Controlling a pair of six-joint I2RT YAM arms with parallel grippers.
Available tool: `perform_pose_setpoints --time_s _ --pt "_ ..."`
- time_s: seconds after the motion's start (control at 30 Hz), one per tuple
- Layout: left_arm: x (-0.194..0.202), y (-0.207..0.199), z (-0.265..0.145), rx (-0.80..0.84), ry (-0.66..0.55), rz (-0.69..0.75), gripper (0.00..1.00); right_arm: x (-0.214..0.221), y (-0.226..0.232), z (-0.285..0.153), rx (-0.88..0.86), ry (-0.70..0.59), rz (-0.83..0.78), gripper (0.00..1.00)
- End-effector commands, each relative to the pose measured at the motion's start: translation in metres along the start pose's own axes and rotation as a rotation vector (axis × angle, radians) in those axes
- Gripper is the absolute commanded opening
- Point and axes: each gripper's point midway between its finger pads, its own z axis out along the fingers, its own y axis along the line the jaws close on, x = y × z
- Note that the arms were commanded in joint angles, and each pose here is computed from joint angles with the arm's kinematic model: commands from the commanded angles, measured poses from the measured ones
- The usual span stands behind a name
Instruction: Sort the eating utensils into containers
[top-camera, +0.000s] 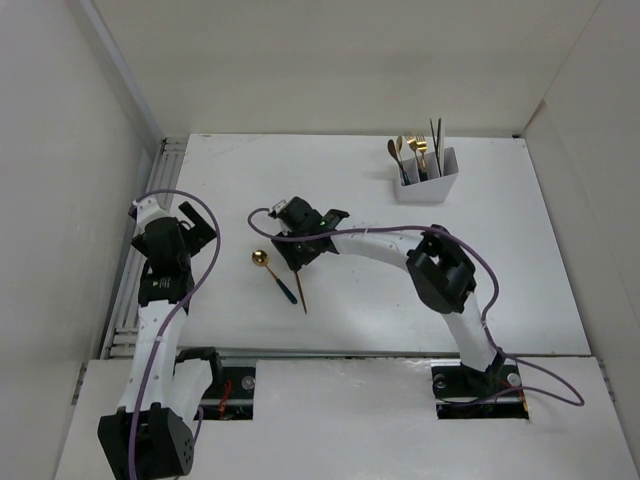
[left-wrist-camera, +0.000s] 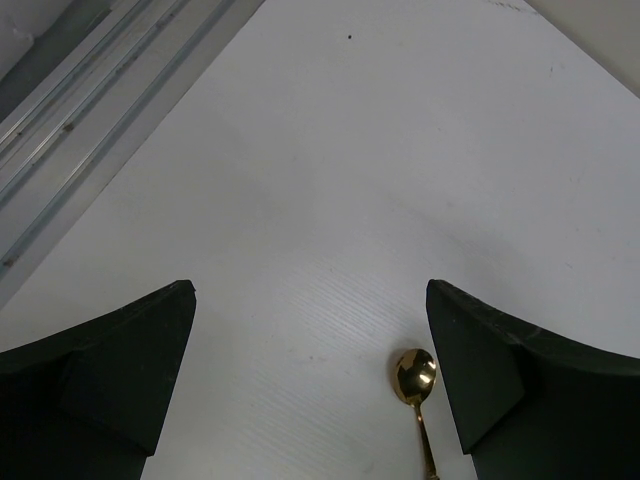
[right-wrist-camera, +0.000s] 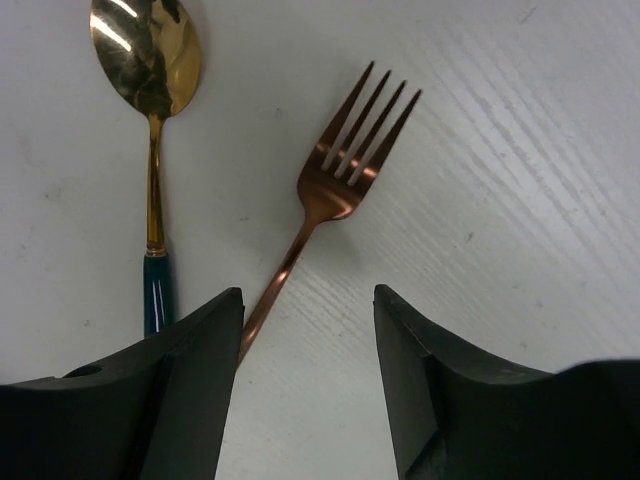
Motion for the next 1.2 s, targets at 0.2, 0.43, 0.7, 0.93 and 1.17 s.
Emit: perform_pose_setpoints --time_s 0.2,0.43,0.7,0.93,1.17 --pt "-0.006 -0.003 -0.003 0.02 -0.036 -0.014 1.0 0.022 0.024 0.023 -0.043 0.059 -0.05 0.53" --pt "-0.005 -0.002 -0.002 0.021 -0.038 -0.014 1.0 0.054 0.0 0.04 0.033 0.154 -0.007 0.08" --pt "-0.01 -0.003 -0.003 0.025 -0.048 0.013 1.0 -0.01 -0.063 0.004 -0.005 -0.062 0.085 0.0" --pt "-0.032 -0.018 0.001 0.075 -0.062 0.132 1.0 -0.139 -0.144 -0.128 0.077 -0.599 -0.145 0.0" --pt "-0.049 -0.03 0.015 0.092 -0.06 0.202 1.0 -0.178 -0.288 -0.227 0.196 -0.906 -0.234 0.0"
